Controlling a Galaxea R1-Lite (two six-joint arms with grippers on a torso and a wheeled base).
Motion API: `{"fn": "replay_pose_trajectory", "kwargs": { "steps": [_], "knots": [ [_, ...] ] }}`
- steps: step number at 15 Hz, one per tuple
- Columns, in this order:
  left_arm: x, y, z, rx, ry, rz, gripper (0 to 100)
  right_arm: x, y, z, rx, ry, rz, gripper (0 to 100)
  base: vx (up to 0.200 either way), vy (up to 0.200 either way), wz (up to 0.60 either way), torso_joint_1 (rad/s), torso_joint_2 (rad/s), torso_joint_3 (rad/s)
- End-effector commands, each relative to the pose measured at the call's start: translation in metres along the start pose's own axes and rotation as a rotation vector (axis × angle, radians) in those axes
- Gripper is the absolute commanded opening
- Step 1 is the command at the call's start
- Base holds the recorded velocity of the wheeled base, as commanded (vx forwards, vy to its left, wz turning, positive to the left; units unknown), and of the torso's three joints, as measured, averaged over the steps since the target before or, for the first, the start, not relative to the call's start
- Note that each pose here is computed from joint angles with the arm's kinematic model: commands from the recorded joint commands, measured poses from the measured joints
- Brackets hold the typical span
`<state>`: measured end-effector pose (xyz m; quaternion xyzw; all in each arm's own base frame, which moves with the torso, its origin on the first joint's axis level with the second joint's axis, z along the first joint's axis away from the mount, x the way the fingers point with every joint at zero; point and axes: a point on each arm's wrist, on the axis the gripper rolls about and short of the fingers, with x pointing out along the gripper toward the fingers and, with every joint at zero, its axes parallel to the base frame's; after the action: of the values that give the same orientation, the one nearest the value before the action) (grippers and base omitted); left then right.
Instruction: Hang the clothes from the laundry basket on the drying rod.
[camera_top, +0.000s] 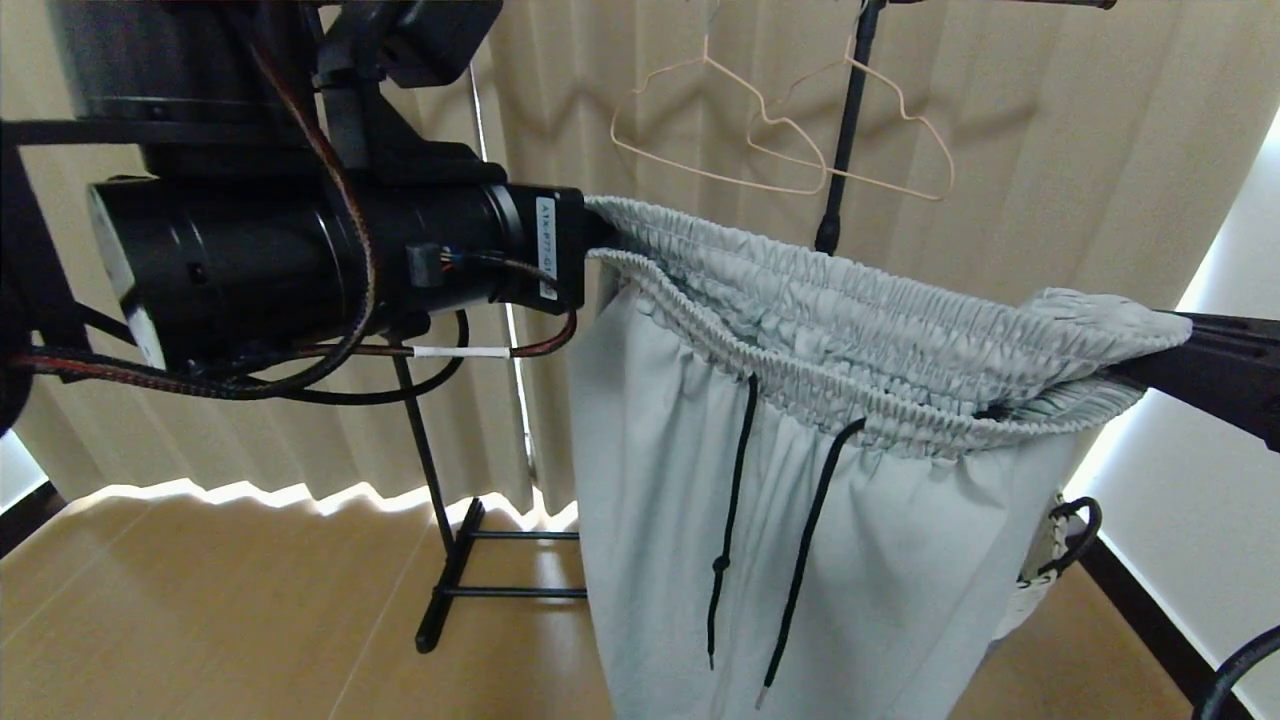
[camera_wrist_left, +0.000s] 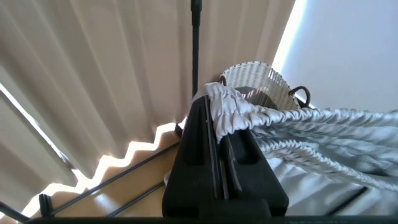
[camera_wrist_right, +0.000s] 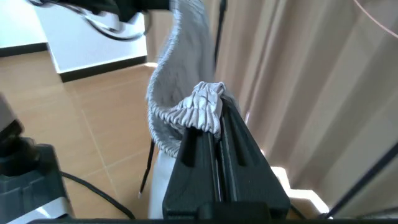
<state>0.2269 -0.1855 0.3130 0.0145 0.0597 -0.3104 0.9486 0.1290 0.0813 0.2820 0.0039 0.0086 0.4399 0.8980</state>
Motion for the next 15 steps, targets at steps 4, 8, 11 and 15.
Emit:
{"fn": "replay_pose_trajectory", "kwargs": {
  "steps": [4,8,11,15],
  "knots": [
    [0.001,0.001,-0.001,0.001,0.008,0.003,0,0.008,-0.004,0.001,0.000,0.003,-0.005,0,0.000,0.000,0.00,0.000,0.00,0.000],
    [-0.050,0.003,0.016,0.003,0.027,-0.032,0,0.052,-0.040,0.019,-0.017,-0.039,-0.081,0,0.000,0.000,0.00,0.000,0.00,0.000],
    [-0.096,0.002,0.027,0.001,0.010,-0.160,0,0.084,-0.063,0.028,-0.038,-0.084,-0.099,0,0.000,0.000,0.00,0.000,0.00,0.000],
    [-0.129,0.001,0.026,0.003,0.006,-0.265,0,0.100,-0.072,0.034,-0.043,-0.099,-0.102,0,0.000,0.000,0.00,0.000,0.00,0.000]
  ]
}}
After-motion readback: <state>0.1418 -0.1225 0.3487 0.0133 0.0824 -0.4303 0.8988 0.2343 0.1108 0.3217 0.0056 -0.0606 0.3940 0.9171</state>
